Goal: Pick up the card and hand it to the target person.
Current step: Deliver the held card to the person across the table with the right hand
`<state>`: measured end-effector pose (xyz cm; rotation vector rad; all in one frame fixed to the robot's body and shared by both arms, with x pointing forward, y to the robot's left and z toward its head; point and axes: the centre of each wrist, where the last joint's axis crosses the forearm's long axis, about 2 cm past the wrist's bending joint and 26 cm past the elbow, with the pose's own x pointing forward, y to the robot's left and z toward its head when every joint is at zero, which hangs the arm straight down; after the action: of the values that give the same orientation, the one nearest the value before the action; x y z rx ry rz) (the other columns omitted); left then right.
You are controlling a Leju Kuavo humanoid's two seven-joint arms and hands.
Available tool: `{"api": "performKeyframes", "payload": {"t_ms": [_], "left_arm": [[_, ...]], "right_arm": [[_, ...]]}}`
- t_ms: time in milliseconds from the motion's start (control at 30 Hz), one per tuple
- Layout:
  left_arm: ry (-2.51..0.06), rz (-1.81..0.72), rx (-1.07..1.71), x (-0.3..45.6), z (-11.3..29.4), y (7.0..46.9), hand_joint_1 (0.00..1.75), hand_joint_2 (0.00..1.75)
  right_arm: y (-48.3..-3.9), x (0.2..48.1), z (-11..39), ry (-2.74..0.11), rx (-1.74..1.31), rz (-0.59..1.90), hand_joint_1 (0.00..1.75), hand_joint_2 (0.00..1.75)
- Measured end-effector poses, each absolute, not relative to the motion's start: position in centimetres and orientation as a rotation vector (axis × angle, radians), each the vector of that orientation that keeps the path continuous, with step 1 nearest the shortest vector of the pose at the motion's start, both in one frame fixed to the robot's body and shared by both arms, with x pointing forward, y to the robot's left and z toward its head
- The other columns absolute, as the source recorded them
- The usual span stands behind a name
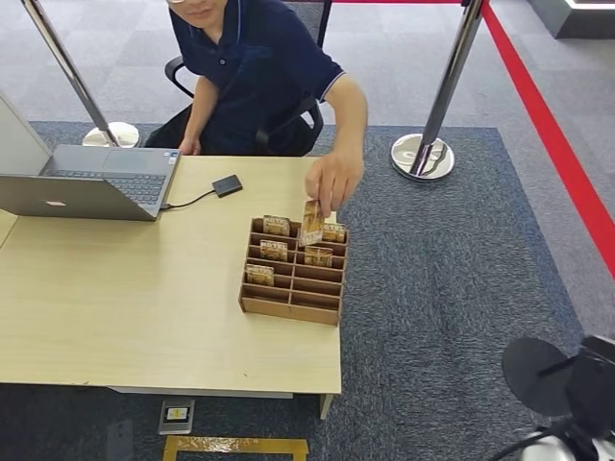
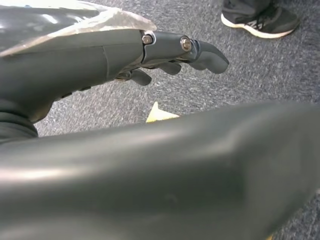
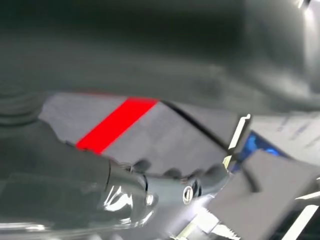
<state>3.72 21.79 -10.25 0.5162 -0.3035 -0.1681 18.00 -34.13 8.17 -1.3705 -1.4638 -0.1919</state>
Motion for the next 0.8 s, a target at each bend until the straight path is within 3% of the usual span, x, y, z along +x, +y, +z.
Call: {"api": "performKeyframes", "payload": {"t_ms": [267, 400, 533, 800], "left_arm": [[-0.312, -0.166, 0.505, 3.8, -10.2, 21.7, 0.0, 0.0], [-0.343, -0.15, 0.486, 3.8, -10.2, 21.5, 0.0, 1.75], [-0.37, -0.157, 0.46, 3.7, -10.3, 21.5, 0.0, 1.75], [-0.383, -0.164, 0.447, 3.7, -10.3, 21.5, 0.0, 1.75]], "right_arm": [[-41.1, 10.1, -1.2, -0.966, -1.4, -0.499, 0.0, 0.0], [-38.1, 7.8, -7.5, -0.343, -1.039, -0.544, 0.0, 0.0], [-32.4, 7.0, -9.6, -0.014, -0.73, -0.419, 0.0, 0.0], [-28.0, 6.1, -10.4, 0.095, -0.545, -0.314, 0.0, 0.0]]}}
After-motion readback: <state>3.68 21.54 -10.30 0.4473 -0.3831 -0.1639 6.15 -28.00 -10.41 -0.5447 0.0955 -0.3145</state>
